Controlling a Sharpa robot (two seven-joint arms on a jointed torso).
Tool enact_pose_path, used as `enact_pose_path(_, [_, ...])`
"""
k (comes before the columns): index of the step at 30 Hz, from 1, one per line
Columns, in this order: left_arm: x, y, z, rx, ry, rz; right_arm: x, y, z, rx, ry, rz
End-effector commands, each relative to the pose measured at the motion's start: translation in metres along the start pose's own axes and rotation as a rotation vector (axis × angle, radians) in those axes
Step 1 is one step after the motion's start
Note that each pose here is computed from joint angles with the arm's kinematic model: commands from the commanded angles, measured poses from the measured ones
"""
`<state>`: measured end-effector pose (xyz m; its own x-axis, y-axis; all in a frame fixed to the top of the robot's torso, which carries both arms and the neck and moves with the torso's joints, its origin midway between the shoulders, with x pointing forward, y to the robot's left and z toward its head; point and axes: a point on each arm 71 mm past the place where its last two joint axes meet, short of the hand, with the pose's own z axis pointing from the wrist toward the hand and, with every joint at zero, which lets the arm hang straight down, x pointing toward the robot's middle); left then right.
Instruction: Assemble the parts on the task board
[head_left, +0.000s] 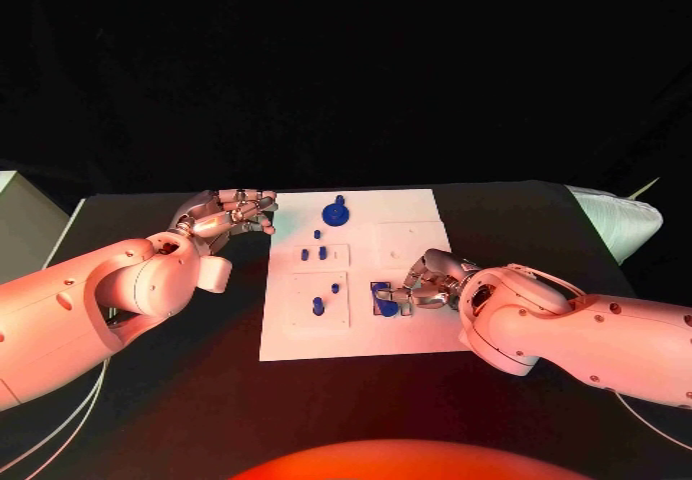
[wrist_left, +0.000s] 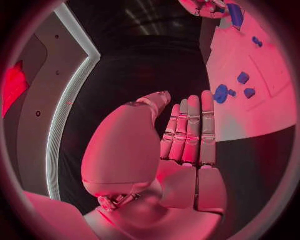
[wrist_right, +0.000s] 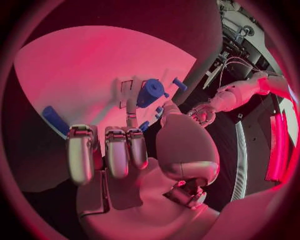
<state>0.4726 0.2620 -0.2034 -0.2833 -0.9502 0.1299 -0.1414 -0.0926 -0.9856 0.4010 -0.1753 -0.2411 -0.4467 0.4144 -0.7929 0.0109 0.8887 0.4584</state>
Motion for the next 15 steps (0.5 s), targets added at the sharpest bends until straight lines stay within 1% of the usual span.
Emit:
enact_pose_path(1, [0.0016, 0.0002, -0.0001, 0.003, 0.009, -0.008, 0.001, 0.003, -0.002, -0.042, 0.007, -0.029])
enact_pose_path(11, [0.001, 0.0019, -0.0006, -0.003, 0.008, -0.008, -0.004, 0.0, -0.014, -0.092, 0.009, -0.005])
enact_pose_path(15, [0.0008, 0.0024, -0.0007, -0.004, 0.008, -0.008, -0.006, -0.003, -0.018, -0.101, 0.011, -0.002])
